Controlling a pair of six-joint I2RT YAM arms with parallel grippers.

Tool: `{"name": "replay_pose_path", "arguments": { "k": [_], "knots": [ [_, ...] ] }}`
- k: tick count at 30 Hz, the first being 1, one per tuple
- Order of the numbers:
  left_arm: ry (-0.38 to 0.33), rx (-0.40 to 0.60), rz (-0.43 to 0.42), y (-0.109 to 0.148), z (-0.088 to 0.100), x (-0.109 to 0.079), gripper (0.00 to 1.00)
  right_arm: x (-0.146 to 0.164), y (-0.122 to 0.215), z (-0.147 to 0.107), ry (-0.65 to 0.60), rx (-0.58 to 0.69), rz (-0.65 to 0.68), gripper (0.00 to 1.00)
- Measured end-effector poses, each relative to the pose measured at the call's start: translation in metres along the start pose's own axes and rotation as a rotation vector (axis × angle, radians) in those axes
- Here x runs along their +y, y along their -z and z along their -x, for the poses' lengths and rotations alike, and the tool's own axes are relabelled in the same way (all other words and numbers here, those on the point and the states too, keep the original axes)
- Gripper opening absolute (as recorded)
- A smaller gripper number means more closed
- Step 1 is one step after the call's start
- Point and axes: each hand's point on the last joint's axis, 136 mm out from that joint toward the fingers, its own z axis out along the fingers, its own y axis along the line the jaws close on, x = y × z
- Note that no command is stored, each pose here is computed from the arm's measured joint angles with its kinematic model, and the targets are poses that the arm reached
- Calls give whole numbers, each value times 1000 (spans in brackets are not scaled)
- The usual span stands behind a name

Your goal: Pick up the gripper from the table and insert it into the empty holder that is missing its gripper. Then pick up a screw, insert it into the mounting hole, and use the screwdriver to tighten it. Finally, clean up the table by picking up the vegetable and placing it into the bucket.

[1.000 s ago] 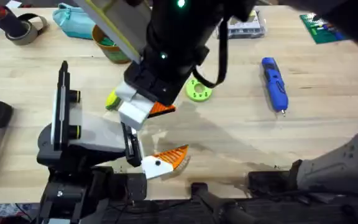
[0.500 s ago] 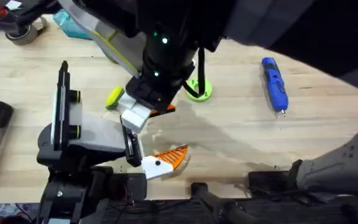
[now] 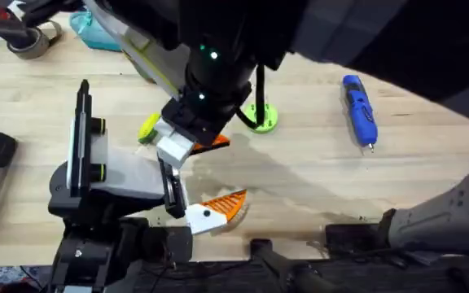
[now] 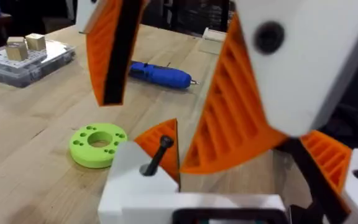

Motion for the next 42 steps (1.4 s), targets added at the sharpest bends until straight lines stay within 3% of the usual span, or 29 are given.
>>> {"name": "replay_pose_path", "arguments": {
  "k": [8, 31, 42],
  "knots": [
    [0, 0, 0, 0, 0, 0, 986, -1, -7, -5, -32, 22, -2, 718],
    [0, 0, 0, 0, 0, 0, 987, 4, -6, 1, -44, -4, 23, 593],
    [0, 0, 0, 0, 0, 0, 987, 9, -2, 1, -32, -14, 28, 485]
  ]
}}
